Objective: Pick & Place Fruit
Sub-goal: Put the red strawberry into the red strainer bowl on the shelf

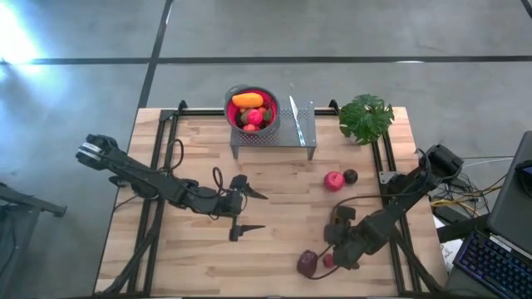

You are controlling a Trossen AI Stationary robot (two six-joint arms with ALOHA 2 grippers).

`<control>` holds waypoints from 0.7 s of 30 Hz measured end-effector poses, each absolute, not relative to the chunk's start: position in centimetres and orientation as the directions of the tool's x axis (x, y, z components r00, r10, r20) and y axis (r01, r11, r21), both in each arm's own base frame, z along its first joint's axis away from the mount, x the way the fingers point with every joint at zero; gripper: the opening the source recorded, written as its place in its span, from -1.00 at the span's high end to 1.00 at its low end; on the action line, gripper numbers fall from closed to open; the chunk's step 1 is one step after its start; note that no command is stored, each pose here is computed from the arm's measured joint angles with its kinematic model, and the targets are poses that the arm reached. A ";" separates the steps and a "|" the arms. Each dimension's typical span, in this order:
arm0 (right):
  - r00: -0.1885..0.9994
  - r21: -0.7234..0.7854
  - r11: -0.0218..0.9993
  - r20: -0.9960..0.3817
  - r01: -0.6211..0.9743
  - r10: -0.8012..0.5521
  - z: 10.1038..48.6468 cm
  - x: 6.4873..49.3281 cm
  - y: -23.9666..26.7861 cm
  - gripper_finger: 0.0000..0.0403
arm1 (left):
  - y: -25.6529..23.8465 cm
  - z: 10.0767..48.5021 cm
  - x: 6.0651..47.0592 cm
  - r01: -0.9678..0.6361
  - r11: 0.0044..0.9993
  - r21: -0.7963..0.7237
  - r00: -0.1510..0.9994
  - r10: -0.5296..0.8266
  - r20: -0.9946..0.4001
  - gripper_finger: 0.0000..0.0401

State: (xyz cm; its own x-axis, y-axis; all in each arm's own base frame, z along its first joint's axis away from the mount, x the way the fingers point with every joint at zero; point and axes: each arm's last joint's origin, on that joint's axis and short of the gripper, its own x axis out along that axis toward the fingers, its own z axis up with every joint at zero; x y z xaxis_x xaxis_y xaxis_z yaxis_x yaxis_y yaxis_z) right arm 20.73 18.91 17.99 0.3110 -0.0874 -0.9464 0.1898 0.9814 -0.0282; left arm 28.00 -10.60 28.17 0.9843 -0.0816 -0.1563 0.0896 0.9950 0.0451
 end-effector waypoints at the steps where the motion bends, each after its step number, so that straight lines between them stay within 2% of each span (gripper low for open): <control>1: 0.316 -0.031 0.983 -0.945 0.181 -0.088 17.8 20.8 19.0 0.02 | -10.6 28.2 28.0 0.090 0.995 0.045 0.984 -0.082 -0.157 -0.97; 13: 0.271 -0.094 0.984 -0.953 0.150 -0.133 15.5 21.2 19.3 -0.15 | -10.6 28.1 28.0 0.090 0.995 0.046 0.984 -0.081 -0.158 -0.97; 21: 0.284 -0.066 0.986 -0.953 0.151 -0.108 14.1 21.4 19.2 -0.04 | -10.6 28.2 28.0 0.090 0.995 0.044 0.985 -0.082 -0.154 -0.97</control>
State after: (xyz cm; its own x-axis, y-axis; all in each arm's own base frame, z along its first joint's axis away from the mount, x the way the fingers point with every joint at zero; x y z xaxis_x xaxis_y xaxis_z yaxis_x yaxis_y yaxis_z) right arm 21.38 19.19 14.15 0.2836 -0.1076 -0.9529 0.1513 0.9863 -0.0664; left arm 28.02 -10.61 28.18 0.9847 -0.0817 -0.1538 0.0895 0.9950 0.0443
